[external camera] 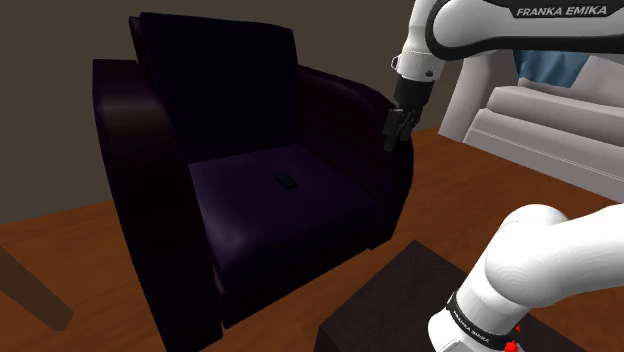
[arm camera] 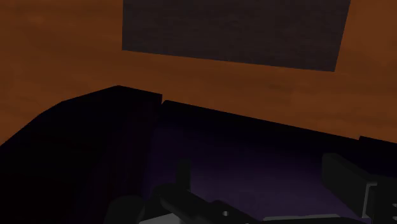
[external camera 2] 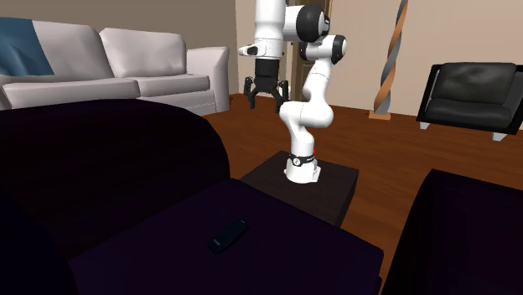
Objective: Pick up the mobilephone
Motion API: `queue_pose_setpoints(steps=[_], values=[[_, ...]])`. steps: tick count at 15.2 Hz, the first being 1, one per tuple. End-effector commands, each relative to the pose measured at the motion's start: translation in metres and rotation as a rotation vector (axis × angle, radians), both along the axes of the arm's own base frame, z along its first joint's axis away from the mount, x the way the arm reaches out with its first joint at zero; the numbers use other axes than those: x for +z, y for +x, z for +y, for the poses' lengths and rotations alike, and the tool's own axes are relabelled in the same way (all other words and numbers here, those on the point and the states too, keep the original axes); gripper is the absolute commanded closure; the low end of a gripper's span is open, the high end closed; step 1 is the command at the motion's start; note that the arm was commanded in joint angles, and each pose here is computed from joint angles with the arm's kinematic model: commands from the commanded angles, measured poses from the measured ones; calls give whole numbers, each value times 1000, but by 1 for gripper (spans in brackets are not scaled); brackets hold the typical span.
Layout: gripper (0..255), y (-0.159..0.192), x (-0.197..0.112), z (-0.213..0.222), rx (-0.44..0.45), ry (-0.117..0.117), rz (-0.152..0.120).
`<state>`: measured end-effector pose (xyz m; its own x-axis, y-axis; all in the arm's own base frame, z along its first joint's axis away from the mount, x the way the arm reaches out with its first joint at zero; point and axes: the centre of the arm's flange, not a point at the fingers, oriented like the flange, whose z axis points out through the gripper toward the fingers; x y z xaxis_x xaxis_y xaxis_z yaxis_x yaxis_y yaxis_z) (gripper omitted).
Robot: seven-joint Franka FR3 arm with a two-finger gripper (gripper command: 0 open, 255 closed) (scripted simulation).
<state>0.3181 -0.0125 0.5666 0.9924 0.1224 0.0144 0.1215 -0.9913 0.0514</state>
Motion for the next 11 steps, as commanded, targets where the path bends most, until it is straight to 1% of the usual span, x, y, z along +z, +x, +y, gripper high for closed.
queue_pose_setpoints(steps=[1,11], values=[[0,0,0,0,0,0,0],[0,114,-64,39,-70,11,33]])
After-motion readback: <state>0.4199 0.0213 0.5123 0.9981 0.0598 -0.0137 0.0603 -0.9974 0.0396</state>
